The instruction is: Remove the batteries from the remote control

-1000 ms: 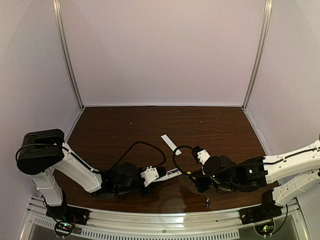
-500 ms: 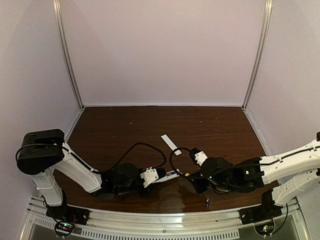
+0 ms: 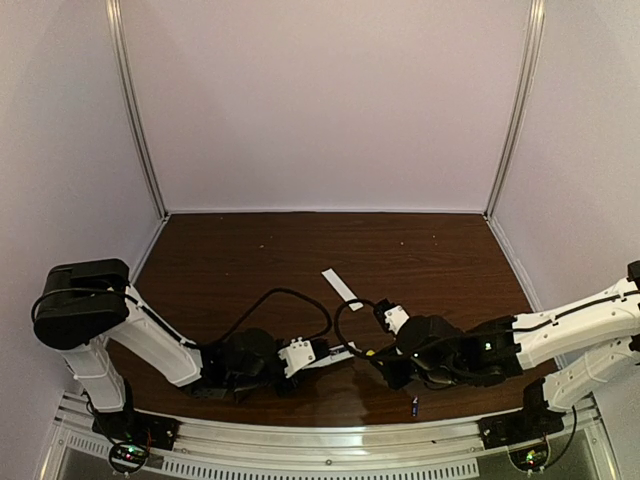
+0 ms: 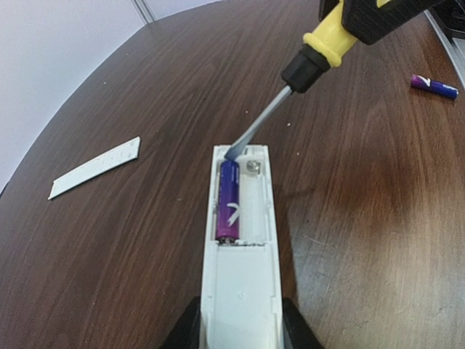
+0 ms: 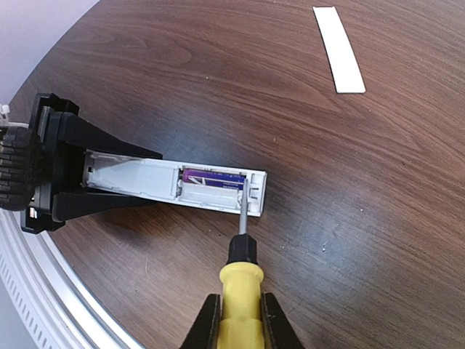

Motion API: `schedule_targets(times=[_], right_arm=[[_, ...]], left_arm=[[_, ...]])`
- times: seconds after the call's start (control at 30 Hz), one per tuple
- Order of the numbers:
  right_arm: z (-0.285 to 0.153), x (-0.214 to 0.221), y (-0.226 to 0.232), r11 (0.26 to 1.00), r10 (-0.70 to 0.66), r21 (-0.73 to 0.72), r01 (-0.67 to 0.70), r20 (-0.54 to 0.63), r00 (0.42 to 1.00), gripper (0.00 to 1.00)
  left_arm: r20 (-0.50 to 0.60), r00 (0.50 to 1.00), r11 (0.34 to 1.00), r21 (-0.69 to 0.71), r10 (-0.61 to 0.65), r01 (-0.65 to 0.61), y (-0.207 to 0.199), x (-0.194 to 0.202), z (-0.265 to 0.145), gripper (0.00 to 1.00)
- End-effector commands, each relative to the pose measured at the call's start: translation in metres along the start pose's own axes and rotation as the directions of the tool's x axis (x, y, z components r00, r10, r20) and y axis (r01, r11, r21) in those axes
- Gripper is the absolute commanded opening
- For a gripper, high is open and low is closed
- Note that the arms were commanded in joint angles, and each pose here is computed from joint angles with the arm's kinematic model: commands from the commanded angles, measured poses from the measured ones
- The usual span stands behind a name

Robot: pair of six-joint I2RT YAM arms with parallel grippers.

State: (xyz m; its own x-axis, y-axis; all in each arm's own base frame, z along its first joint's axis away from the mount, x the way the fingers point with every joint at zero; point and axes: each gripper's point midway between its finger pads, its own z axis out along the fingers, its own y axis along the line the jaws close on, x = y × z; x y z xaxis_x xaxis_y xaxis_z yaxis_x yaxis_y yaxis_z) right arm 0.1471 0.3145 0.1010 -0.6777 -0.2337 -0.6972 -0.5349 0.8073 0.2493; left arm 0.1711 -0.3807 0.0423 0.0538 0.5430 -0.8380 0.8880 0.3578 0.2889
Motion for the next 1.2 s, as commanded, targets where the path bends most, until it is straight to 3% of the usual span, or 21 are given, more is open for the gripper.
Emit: schedule_targets(times=[0.0,0.73,1.17], right_arm=[[-0.001,-0.002,0.029,0.991,0.001,-0.133,-0.002,-0.009,1.000,0.00],[-0.012,-0.012,0.003,1.000,0.022,0.013,-0.022,0.024,0.999,0.00],[-0.032,-0.035,0.009,0.987,0.144,-0.087,-0.133,0.139,0.980,0.00]], left_arm=[[0.117,0.993,0.999,-0.035,-0.029,0.034,0.013,-0.034,-0.004,0.00],[0.101,0.995,0.998,-0.060,-0.025,0.032,0.016,-0.031,-0.003,0.00],[0.125,0.992,0.995,-0.094,-0.017,0.028,0.023,-0.035,-0.008,0.00]])
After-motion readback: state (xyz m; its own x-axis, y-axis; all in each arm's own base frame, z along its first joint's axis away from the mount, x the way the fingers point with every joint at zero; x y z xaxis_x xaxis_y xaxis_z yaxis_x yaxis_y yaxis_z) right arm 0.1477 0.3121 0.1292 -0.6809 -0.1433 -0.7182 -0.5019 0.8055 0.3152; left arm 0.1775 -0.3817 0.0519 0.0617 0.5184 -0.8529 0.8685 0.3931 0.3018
